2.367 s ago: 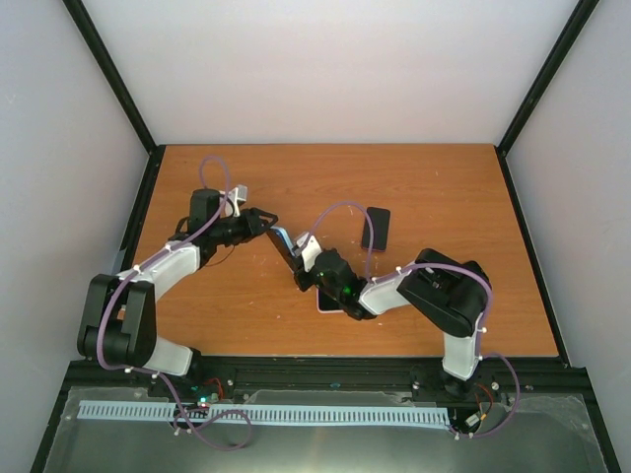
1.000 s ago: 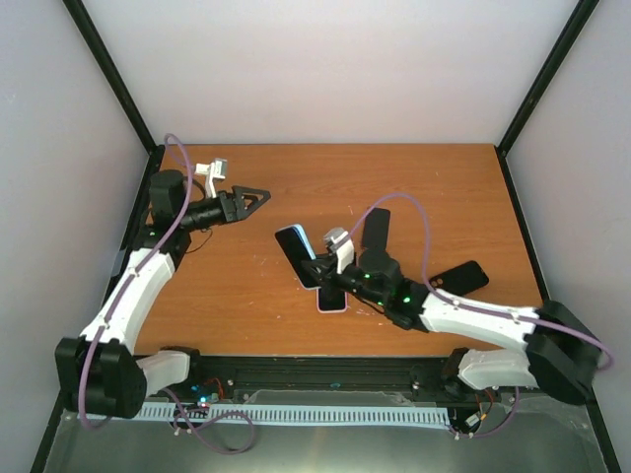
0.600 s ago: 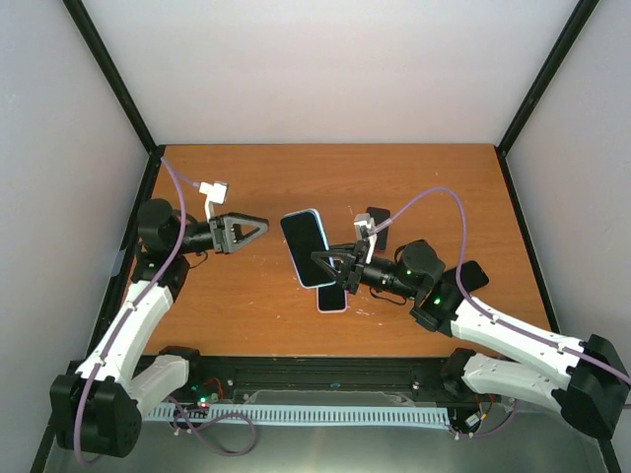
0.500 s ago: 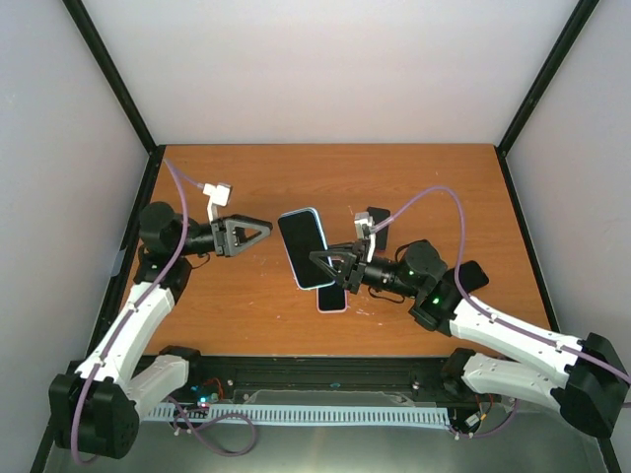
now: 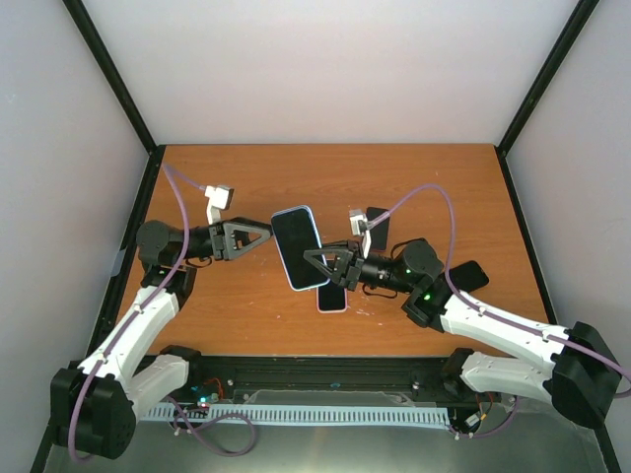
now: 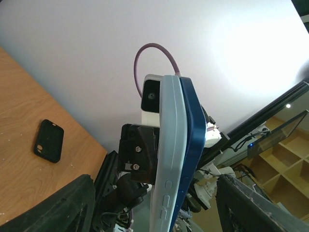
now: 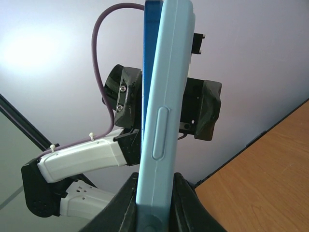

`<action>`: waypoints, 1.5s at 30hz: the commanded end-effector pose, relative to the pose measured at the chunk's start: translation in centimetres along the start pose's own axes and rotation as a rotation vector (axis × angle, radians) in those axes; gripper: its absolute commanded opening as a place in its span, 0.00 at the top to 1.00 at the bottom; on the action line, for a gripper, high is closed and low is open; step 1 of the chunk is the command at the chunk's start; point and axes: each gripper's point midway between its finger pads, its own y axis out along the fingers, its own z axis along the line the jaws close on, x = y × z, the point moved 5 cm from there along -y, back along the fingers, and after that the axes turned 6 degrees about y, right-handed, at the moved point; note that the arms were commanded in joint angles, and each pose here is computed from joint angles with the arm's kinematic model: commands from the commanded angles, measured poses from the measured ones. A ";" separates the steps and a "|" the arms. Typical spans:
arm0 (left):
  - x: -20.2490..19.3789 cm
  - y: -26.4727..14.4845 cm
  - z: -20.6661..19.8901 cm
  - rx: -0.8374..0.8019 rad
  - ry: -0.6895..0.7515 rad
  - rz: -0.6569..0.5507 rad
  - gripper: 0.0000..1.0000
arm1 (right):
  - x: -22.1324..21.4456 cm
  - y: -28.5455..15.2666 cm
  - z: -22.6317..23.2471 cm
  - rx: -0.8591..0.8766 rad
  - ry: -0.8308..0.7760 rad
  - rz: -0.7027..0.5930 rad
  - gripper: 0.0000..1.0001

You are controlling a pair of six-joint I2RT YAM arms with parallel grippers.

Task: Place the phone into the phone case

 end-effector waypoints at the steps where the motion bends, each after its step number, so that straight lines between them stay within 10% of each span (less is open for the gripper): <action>1: 0.6 0.1 -1.4 -0.032 0.051 -0.020 0.31 | 1.5 -0.2 2.2 0.092 -0.054 -0.063 0.86; 14: 1.1 0.4 -0.8 -0.025 0.027 -0.034 0.48 | 0.4 0.2 0.2 0.039 -0.041 -0.028 0.86; 27: 0.8 0.5 0.8 0.021 -0.003 -0.006 0.99 | -0.4 0.1 -1.0 -0.036 -0.032 0.009 0.74; 45: -0.5 0.8 3.8 0.062 0.002 0.115 1.00 | 2.7 -0.1 -0.7 -0.156 0.074 -0.094 0.53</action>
